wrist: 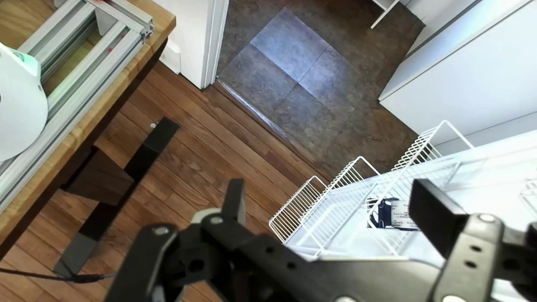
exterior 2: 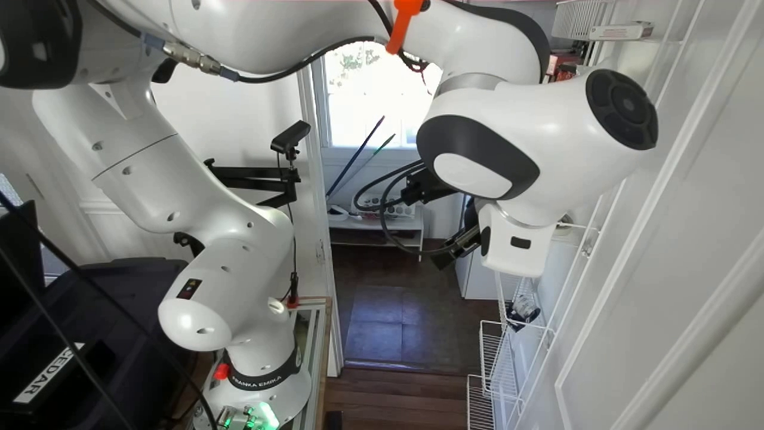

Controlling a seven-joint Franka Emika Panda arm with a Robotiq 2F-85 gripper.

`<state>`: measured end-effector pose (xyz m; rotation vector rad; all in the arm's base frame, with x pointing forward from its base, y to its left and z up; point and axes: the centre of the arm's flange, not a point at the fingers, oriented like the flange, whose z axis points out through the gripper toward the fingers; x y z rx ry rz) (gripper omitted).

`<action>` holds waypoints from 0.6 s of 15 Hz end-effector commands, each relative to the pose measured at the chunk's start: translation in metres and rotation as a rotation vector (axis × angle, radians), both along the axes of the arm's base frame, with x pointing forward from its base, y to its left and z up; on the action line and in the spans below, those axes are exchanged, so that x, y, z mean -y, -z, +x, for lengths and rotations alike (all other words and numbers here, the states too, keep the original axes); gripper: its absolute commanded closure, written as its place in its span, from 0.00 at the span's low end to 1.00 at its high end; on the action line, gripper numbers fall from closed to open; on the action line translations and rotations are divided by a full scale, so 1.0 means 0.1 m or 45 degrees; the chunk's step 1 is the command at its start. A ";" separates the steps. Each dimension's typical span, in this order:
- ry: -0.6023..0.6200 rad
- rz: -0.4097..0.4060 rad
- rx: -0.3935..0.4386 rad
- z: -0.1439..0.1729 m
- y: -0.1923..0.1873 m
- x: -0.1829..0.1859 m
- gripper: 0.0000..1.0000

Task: Place the spice bottle on the top shelf of the rack

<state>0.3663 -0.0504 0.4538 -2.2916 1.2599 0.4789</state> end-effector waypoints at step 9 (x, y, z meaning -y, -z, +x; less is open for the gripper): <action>0.361 0.251 -0.099 0.16 0.20 -0.40 0.00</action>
